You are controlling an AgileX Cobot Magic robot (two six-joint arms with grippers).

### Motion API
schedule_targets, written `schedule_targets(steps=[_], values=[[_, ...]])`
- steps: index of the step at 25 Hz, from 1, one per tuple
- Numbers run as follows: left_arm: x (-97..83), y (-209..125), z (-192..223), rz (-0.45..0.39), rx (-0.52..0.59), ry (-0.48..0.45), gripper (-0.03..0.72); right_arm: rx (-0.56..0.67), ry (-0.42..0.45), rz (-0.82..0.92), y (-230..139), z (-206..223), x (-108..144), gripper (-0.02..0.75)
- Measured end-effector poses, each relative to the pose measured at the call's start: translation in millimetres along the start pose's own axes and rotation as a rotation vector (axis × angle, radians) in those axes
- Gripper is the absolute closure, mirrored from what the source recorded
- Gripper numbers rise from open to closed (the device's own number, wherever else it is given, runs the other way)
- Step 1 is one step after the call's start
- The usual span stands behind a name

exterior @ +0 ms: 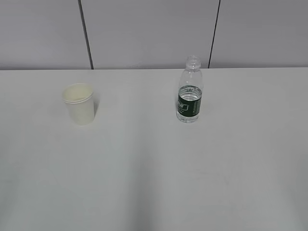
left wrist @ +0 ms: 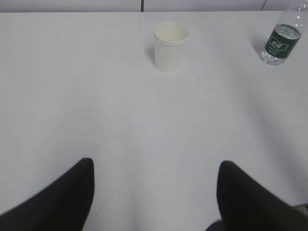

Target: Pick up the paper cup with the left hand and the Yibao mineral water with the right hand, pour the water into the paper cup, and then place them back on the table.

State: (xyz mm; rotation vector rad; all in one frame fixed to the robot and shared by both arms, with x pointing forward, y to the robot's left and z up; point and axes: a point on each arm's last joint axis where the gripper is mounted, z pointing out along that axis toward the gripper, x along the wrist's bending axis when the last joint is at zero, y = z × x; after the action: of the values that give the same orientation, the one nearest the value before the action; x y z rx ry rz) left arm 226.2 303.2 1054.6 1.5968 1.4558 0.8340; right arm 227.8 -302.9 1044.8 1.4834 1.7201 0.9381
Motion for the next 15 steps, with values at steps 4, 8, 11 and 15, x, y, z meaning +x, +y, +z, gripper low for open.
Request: schedule_targets(steps=[4, 8, 11, 15], values=[[0.0, 0.0, 0.0, 0.000, 0.000, 0.000, 0.201, 0.000, 0.000, 0.000, 0.0, 0.0, 0.0, 0.153], [0.0, 0.0, 0.0, 0.000, 0.000, 0.000, 0.101, 0.000, 0.000, -0.002, 0.0, 0.0, 0.0, 0.141], [0.0, 0.0, 0.0, 0.000, 0.000, 0.000, 0.031, 0.000, 0.000, -0.002, 0.0, 0.0, 0.0, 0.095], [0.0, 0.0, 0.0, 0.000, 0.000, 0.000, 0.021, 0.000, 0.000, -0.002, 0.0, 0.0, 0.0, 0.066]])
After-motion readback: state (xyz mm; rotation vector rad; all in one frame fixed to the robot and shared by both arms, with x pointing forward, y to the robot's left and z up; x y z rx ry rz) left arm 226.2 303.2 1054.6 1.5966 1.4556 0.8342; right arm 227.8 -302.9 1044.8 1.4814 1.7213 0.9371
